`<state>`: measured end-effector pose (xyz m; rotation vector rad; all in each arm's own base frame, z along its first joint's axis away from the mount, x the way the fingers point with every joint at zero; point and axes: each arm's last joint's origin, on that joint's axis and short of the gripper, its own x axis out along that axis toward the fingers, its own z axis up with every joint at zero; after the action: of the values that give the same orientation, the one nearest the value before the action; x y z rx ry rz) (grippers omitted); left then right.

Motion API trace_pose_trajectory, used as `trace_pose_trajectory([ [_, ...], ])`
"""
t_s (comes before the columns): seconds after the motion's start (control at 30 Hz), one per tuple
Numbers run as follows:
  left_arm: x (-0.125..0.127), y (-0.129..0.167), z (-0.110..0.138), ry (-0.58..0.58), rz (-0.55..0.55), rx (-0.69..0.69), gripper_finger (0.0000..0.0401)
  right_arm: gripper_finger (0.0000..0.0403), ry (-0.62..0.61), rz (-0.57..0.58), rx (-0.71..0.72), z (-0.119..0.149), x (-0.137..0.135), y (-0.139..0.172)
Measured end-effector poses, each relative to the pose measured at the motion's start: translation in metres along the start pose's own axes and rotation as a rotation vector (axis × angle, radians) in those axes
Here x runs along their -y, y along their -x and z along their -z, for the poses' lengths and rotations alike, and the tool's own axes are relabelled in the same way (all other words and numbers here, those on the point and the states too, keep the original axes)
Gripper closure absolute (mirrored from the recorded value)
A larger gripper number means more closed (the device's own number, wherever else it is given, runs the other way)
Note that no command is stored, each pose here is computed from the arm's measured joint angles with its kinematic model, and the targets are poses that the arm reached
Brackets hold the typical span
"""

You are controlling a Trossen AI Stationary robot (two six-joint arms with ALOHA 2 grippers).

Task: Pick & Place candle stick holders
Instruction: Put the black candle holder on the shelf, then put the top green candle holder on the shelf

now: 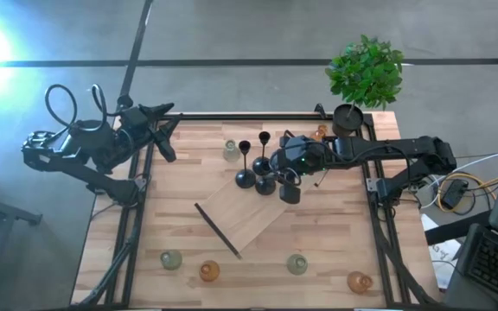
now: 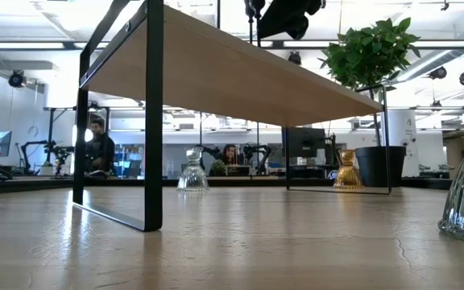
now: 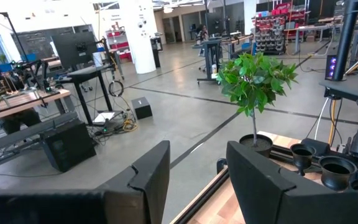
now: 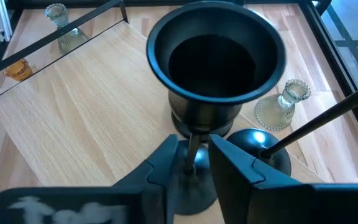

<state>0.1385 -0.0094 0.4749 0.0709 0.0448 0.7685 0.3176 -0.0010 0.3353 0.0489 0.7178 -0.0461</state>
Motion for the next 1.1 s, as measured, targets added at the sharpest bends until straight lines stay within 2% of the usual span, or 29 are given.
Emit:
trace_pose_trajectory([
  [0.27,0.000,0.000,0.000,-0.009,0.000,0.000,0.0238,0.0257,-0.011,0.003,-0.031,0.003,0.000,0.000],
  [0.47,0.000,0.000,0.000,-0.010,0.000,0.000,0.0238,0.0233,-0.010,0.006,-0.070,0.007,0.001,0.006],
  [0.9,-0.001,0.001,0.000,-0.012,0.000,0.002,0.0238,0.0232,-0.080,0.030,-0.255,0.028,0.002,0.032],
  [1.1,-0.003,0.002,-0.001,-0.008,0.000,0.005,0.0238,0.0250,-0.128,0.046,-0.337,0.039,0.003,0.057],
])
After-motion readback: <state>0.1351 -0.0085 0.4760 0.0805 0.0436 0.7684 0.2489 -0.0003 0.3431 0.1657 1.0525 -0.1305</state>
